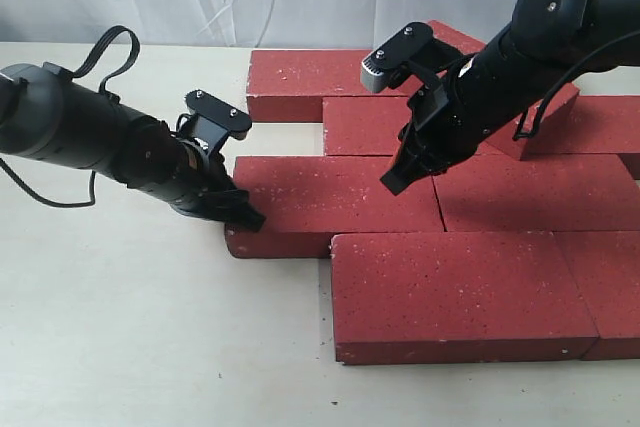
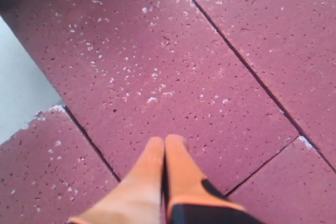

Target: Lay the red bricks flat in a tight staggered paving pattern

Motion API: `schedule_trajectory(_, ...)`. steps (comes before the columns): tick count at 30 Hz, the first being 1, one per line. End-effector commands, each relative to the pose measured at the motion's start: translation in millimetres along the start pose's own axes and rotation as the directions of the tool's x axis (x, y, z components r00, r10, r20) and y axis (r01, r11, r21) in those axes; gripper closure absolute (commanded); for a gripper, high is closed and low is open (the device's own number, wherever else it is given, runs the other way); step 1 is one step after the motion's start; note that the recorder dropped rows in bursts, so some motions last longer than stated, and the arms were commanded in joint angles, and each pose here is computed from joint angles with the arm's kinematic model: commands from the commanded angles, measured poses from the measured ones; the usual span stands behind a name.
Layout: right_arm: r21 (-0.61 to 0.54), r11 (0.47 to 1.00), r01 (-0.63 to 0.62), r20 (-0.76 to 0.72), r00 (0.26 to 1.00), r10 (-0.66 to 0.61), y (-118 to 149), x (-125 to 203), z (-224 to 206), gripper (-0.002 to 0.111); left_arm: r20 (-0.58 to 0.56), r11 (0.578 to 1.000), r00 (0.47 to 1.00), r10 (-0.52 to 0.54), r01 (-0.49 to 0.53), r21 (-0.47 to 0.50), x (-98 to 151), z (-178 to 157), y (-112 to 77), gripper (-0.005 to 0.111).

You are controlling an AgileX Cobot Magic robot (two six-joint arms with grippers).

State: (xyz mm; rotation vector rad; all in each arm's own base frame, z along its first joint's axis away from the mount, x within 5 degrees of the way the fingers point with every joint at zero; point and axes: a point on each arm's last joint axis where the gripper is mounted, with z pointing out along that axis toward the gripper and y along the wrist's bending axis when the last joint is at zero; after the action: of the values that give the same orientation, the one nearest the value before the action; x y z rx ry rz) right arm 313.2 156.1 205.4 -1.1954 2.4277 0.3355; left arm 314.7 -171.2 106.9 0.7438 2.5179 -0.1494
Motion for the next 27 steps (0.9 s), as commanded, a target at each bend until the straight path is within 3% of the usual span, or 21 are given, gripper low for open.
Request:
schedule_trajectory(1,0.008,1.0,-0.009,0.014,1.0,0.009,-1.2,0.3,-2.0,0.109,-0.043,1.0,0.999,-0.016,0.017,0.001,8.0,5.4,1.8,0.107)
schedule_trajectory(16,0.01,1.0,-0.009,0.016,1.0,0.009,-1.4,0.2,-2.0,0.109,-0.048,1.0,0.999,-0.022,0.022,0.001,5.4,-3.8,3.2,0.107)
schedule_trajectory(23,0.01,1.0,-0.009,0.016,1.0,0.009,-1.4,0.2,-2.0,0.109,-0.073,0.997,0.994,-0.077,0.076,-0.025,7.9,-10.6,23.4,0.107)
schedule_trajectory(27,0.01,1.0,-0.009,0.016,1.0,0.009,-1.4,0.2,-2.0,0.109,-0.08,0.997,0.994,-0.072,0.07,-0.03,8.8,-10.8,25.8,0.107)
